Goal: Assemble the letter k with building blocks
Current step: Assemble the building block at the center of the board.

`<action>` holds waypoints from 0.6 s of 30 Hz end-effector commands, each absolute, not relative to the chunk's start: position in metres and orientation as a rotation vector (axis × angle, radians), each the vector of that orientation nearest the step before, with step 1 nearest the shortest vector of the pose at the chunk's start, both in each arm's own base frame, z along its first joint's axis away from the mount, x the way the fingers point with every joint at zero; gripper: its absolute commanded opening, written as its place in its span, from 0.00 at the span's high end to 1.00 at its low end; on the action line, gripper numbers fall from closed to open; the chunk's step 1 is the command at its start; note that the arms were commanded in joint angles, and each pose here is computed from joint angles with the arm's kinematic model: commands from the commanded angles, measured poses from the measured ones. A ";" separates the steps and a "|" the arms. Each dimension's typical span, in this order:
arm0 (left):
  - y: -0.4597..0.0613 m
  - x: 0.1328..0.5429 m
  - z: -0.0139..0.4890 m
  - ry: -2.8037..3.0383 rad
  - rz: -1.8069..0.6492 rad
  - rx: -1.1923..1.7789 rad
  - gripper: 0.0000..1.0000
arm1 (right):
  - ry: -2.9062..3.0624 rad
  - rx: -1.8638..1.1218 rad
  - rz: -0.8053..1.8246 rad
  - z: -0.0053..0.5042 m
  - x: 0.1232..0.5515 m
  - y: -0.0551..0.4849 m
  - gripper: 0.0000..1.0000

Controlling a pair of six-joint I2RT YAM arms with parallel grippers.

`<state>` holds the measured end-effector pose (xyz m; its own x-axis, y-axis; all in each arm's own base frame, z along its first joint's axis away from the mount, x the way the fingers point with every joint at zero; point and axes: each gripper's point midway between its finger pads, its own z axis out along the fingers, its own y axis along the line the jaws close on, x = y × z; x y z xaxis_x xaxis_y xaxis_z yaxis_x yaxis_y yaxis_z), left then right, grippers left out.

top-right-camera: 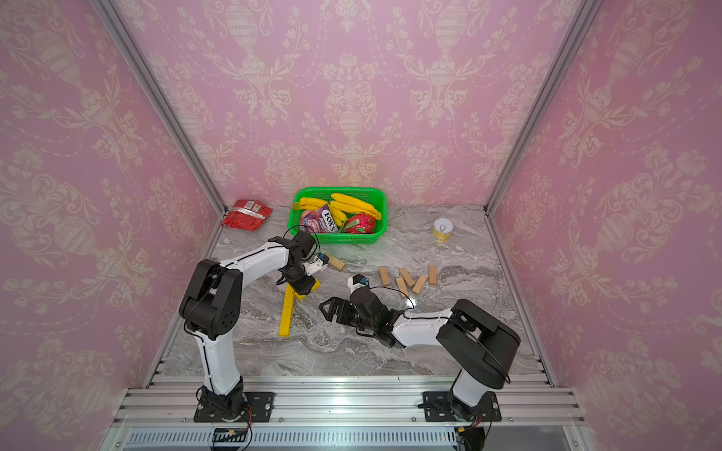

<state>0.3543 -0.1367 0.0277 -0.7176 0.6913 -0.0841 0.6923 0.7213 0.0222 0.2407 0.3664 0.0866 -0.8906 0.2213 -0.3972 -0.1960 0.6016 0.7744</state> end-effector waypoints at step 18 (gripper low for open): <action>-0.147 0.360 0.075 2.761 0.002 1.110 0.56 | 2.350 0.019 1.243 0.095 0.244 0.369 0.00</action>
